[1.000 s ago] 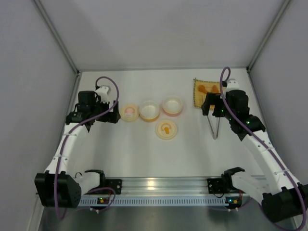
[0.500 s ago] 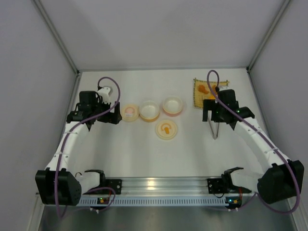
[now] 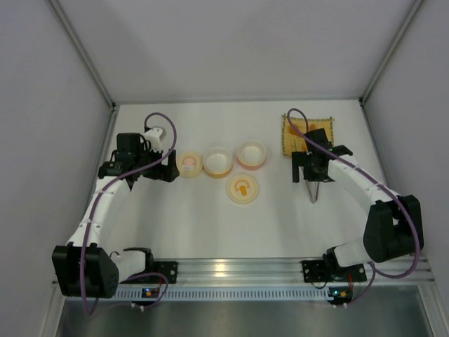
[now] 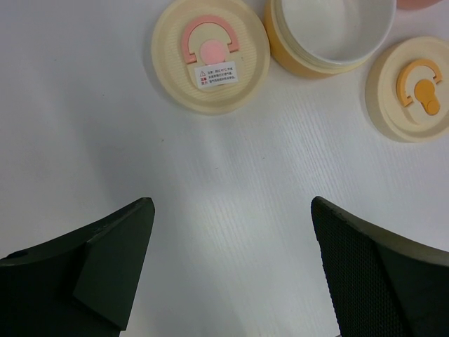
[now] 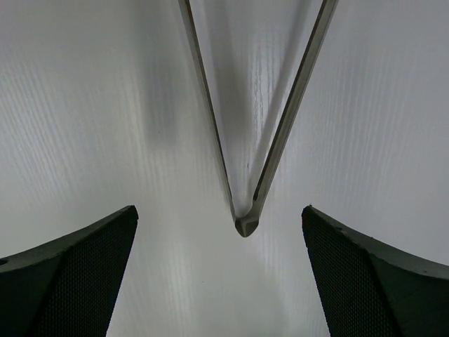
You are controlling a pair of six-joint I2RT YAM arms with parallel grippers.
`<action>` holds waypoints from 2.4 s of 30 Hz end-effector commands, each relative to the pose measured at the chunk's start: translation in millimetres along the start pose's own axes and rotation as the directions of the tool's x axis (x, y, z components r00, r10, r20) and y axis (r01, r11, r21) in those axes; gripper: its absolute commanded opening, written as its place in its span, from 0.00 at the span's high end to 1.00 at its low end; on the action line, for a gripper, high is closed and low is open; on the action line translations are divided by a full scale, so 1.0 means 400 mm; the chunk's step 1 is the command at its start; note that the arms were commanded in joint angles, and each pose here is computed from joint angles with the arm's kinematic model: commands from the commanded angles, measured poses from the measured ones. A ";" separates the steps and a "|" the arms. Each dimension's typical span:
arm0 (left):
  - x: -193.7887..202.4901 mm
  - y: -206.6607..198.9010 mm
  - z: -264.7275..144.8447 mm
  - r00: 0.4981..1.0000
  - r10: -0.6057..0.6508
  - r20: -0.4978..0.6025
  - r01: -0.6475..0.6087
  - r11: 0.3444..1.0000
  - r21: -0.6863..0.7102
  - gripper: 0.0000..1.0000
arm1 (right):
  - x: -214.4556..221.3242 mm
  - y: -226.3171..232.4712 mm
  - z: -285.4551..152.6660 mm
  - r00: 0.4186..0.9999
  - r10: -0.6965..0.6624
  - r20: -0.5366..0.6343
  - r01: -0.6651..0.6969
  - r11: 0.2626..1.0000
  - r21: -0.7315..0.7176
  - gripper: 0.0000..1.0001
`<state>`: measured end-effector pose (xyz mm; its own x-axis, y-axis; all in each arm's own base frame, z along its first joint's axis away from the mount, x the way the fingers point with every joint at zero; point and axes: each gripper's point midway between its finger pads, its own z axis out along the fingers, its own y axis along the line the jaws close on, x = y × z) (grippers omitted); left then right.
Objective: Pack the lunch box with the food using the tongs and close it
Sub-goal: Pick up the clamp from the plate.
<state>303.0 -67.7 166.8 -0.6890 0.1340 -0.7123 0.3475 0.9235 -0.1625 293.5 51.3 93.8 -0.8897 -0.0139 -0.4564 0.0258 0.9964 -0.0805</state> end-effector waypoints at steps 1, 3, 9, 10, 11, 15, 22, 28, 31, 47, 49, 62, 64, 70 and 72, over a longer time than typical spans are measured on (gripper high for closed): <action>-0.011 -0.004 0.007 0.999 0.028 0.029 -0.028 0.999 0.025 0.02 | -0.001 -0.004 0.015 1.000 0.007 -0.012 -0.007 0.999 0.038 0.01; -0.010 -0.004 0.008 0.999 0.029 0.028 -0.029 0.999 0.025 0.02 | 0.011 -0.004 0.039 0.999 0.010 -0.036 -0.008 0.999 0.047 0.01; -0.013 -0.001 0.007 0.999 0.041 0.032 -0.042 0.999 0.020 0.02 | 0.011 -0.004 0.088 0.998 0.018 -0.057 -0.015 0.998 0.059 0.01; -0.015 0.001 0.006 0.998 0.043 0.034 -0.044 0.999 0.016 0.02 | 0.010 -0.005 0.094 0.998 0.020 -0.061 -0.017 0.998 0.060 0.01; -0.015 0.001 0.006 0.998 0.043 0.034 -0.044 0.999 0.016 0.02 | 0.013 -0.009 0.103 0.997 0.021 -0.071 -0.017 0.998 0.064 0.01; -0.017 0.001 0.007 0.998 0.043 0.039 -0.044 0.999 0.016 0.02 | 0.012 -0.026 0.125 0.996 0.033 -0.082 -0.029 0.998 0.060 0.01; -0.025 -0.004 0.015 0.998 0.037 0.045 -0.039 0.999 0.033 0.02 | -0.028 -0.014 0.146 0.996 0.068 -0.060 -0.069 0.997 -0.025 0.01; -0.034 -0.004 0.021 0.998 0.038 0.049 -0.040 0.998 0.041 0.02 | -0.047 0.004 0.178 0.997 0.070 -0.035 -0.072 0.996 -0.060 0.00; -0.034 -0.003 0.021 0.998 0.040 0.048 -0.042 0.998 0.040 0.02 | -0.055 -0.001 0.191 0.997 0.067 -0.022 -0.068 0.996 -0.048 0.01; -0.030 0.004 0.038 0.999 0.033 0.036 -0.034 0.999 0.038 0.02 | -0.095 -0.030 0.231 0.990 0.142 0.022 -0.141 0.989 -0.043 0.10; -0.030 0.004 0.039 0.999 0.033 0.036 -0.034 0.999 0.038 0.02 | -0.097 -0.032 0.234 0.989 0.144 0.027 -0.143 0.989 -0.038 0.14; -0.030 0.014 0.039 0.999 0.039 0.034 -0.040 0.999 0.028 0.02 | -0.053 -0.030 0.263 0.989 0.148 -0.015 -0.148 0.989 -0.030 0.44; -0.030 0.015 0.037 0.999 0.037 0.036 -0.038 0.999 0.029 0.02 | -0.060 -0.033 0.248 0.988 0.154 0.003 -0.154 0.987 -0.033 0.47; -0.035 0.013 0.032 0.999 0.035 0.040 -0.036 0.999 0.032 0.02 | -0.075 -0.038 0.179 0.986 0.156 0.049 -0.154 0.987 -0.048 0.52; -0.037 0.013 0.032 0.998 0.035 0.042 -0.037 0.999 0.034 0.02 | -0.081 -0.039 0.154 0.986 0.156 0.059 -0.153 0.987 -0.055 0.54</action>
<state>311.9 -67.3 151.3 -0.7019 0.1476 -0.6968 0.3640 0.9153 -0.1727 344.7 29.8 24.9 -0.8867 0.1121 -0.4486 0.1240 0.9923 0.0029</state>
